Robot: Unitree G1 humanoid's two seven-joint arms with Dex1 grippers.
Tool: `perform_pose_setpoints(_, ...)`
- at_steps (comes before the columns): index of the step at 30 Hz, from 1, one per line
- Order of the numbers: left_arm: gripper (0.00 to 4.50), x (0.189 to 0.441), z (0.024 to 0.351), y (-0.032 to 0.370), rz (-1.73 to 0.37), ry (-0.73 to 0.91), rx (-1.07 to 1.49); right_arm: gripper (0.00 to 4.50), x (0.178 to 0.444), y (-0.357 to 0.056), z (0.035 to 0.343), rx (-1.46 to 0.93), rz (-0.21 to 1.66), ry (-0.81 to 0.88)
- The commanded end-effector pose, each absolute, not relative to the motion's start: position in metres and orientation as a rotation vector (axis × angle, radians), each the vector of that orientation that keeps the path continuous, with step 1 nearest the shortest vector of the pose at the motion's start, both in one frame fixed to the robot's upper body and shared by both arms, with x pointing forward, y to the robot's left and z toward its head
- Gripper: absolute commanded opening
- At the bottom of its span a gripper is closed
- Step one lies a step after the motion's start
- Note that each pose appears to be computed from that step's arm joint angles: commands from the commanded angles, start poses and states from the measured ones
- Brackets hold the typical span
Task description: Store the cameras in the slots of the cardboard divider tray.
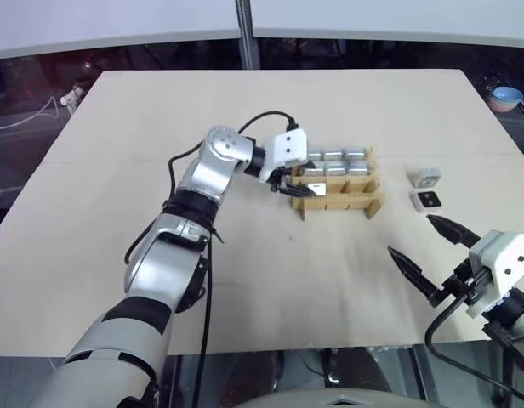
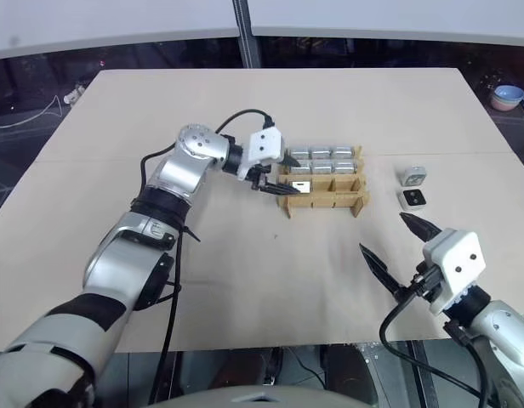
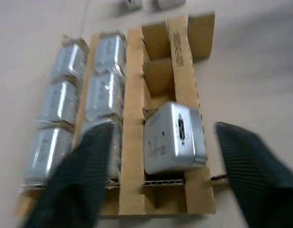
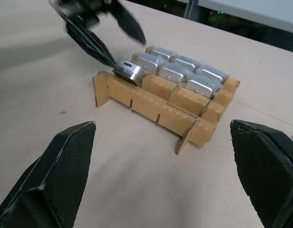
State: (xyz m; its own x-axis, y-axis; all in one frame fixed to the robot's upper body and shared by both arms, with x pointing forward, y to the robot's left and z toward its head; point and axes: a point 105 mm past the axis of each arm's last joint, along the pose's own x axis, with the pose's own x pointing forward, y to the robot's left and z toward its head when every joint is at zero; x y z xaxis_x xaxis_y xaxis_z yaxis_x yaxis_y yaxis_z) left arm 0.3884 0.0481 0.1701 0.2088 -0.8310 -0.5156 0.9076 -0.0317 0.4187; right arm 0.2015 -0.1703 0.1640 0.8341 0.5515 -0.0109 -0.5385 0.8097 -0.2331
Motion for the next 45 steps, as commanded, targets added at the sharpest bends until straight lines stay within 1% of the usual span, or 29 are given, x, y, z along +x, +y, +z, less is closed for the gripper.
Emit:
perform_pose_setpoints(1,2.46,0.391,0.177,0.042,-1.396,0.068,0.855,4.50,0.195,-0.163,0.178,-0.261,0.583,-0.122)
perform_pose_setpoints(4,2.46,0.392,0.171,0.042,-1.407,0.083,0.873,4.50,0.194,-0.161,0.180,-0.260,0.574,-0.123)
perform_pose_setpoints(8,2.46,0.393,0.173,0.040,-1.410,0.079,0.882,4.50,0.193,-0.159,0.182,-0.259,0.562,-0.127)
perform_pose_setpoints(11,1.65,0.393,0.174,0.040,-1.419,0.082,0.870,4.50,0.195,-0.157,0.184,-0.258,0.559,-0.129)
perform_pose_setpoints(13,0.85,0.393,0.176,0.039,-1.425,0.086,0.860,4.50,0.195,-0.157,0.184,-0.258,0.557,-0.129)
perform_pose_setpoints(14,0.72,0.394,0.177,0.040,-1.426,0.095,0.851,4.50,0.196,-0.157,0.184,-0.257,0.557,-0.128)
perform_pose_setpoints(20,0.72,0.399,0.186,0.044,-1.426,0.227,0.666,4.50,0.198,-0.157,0.184,-0.258,0.560,-0.127)
perform_pose_setpoints(25,0.72,0.402,0.177,0.048,-1.419,0.255,0.742,4.50,0.198,-0.156,0.186,-0.258,0.562,-0.131)
perform_pose_setpoints(28,0.72,0.403,0.177,0.047,-1.415,0.247,0.739,4.50,0.197,-0.155,0.186,-0.257,0.560,-0.130)
perform_pose_setpoints(30,1.75,0.404,0.181,0.044,-1.406,0.217,0.711,4.50,0.196,-0.155,0.186,-0.253,0.557,-0.130)
perform_pose_setpoints(31,2.08,0.404,0.186,0.042,-1.398,0.191,0.687,4.50,0.196,-0.155,0.186,-0.251,0.555,-0.128)
perform_pose_setpoints(32,2.63,0.404,0.193,0.041,-1.406,0.171,0.655,4.50,0.196,-0.154,0.186,-0.250,0.553,-0.126)
perform_pose_setpoints(34,3.49,0.399,0.210,0.039,-1.440,0.138,0.578,4.50,0.197,-0.155,0.186,-0.248,0.546,-0.120)
perform_pose_setpoints(37,3.49,0.389,0.243,0.044,-1.482,0.084,0.424,4.50,0.203,-0.161,0.182,-0.254,0.508,-0.095)
perform_pose_setpoints(39,3.49,0.375,0.264,0.052,-1.505,0.024,0.308,4.50,0.217,-0.179,0.171,-0.281,0.398,-0.031)
perform_pose_setpoints(40,3.49,0.367,0.269,0.057,-1.497,-0.039,0.290,4.50,0.225,-0.191,0.163,-0.298,0.330,0.006)
perform_pose_setpoints(41,3.49,0.358,0.271,0.061,-1.484,-0.079,0.282,4.50,0.231,-0.199,0.159,-0.318,0.286,0.024)
perform_pose_setpoints(43,3.49,0.337,0.265,0.072,-1.470,-0.088,0.215,4.50,0.244,-0.211,0.152,-0.298,0.226,0.064)
perform_pose_setpoints(44,3.49,0.324,0.260,0.079,-1.496,-0.051,0.140,4.50,0.252,-0.217,0.150,-0.280,0.197,0.075)
perform_pose_setpoints(45,3.49,0.312,0.258,0.084,-1.508,-0.051,0.081,4.50,0.260,-0.221,0.148,-0.265,0.175,0.087)
